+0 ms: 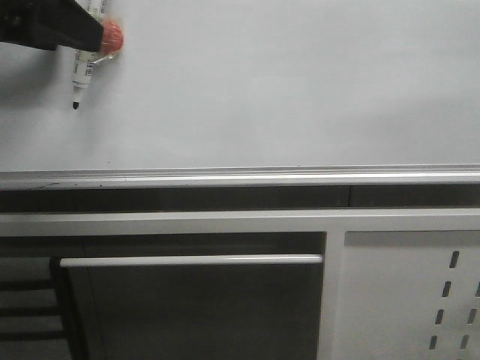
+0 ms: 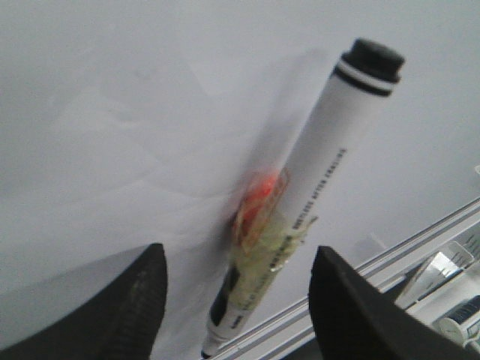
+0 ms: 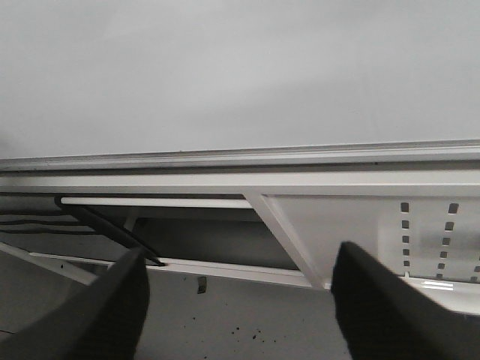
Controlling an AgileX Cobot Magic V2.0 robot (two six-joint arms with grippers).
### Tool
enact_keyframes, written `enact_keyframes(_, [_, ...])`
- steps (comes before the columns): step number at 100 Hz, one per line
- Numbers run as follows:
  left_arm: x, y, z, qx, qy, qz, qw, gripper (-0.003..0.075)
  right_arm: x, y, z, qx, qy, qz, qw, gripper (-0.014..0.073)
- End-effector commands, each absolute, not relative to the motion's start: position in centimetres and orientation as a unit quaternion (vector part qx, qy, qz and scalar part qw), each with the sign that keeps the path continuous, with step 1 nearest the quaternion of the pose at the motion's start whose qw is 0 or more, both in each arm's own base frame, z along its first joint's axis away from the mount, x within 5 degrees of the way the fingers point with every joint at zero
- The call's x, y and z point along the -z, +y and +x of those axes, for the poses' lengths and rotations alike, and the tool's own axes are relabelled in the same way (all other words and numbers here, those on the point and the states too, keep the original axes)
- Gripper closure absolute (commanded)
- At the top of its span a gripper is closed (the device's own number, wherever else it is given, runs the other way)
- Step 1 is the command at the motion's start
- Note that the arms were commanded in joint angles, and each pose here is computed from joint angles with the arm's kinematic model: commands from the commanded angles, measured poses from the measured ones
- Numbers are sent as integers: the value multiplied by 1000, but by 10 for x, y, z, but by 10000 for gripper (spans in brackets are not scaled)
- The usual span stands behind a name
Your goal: Write number 1 on whiteboard
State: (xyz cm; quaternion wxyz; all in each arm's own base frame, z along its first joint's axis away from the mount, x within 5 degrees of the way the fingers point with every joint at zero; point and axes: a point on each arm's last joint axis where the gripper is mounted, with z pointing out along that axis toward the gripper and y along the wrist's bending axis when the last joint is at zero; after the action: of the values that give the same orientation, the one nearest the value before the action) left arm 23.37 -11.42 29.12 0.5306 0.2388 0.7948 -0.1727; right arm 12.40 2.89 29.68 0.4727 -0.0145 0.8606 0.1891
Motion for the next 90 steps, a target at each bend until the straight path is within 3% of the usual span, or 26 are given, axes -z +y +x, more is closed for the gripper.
enact_keyframes(1, [-307,-120,236,194,779,239,547,334,-312,28,128,-192,842,-7,503,128])
enact_keyframes(10, [-308,-121,238,194,779,239,547,347,-312,28,128,-192,842,-7,503,128])
enact_keyframes(17, [-308,-121,239,192,779,238,547,410,-312,28,128,-192,842,-7,503,128])
enact_keyframes(27, [-309,-120,240,185,778,239,550,566,-312,28,128,-192,842,-7,503,128])
enact_keyframes(35, [-311,-121,240,183,776,243,552,735,-312,28,128,-192,842,-7,503,128])
enact_keyframes(66, [-314,-130,222,223,744,337,532,741,-310,31,126,-207,847,-16,489,128])
enact_keyframes(90, [-305,-148,189,263,717,449,465,741,-329,54,135,-305,827,-128,454,148])
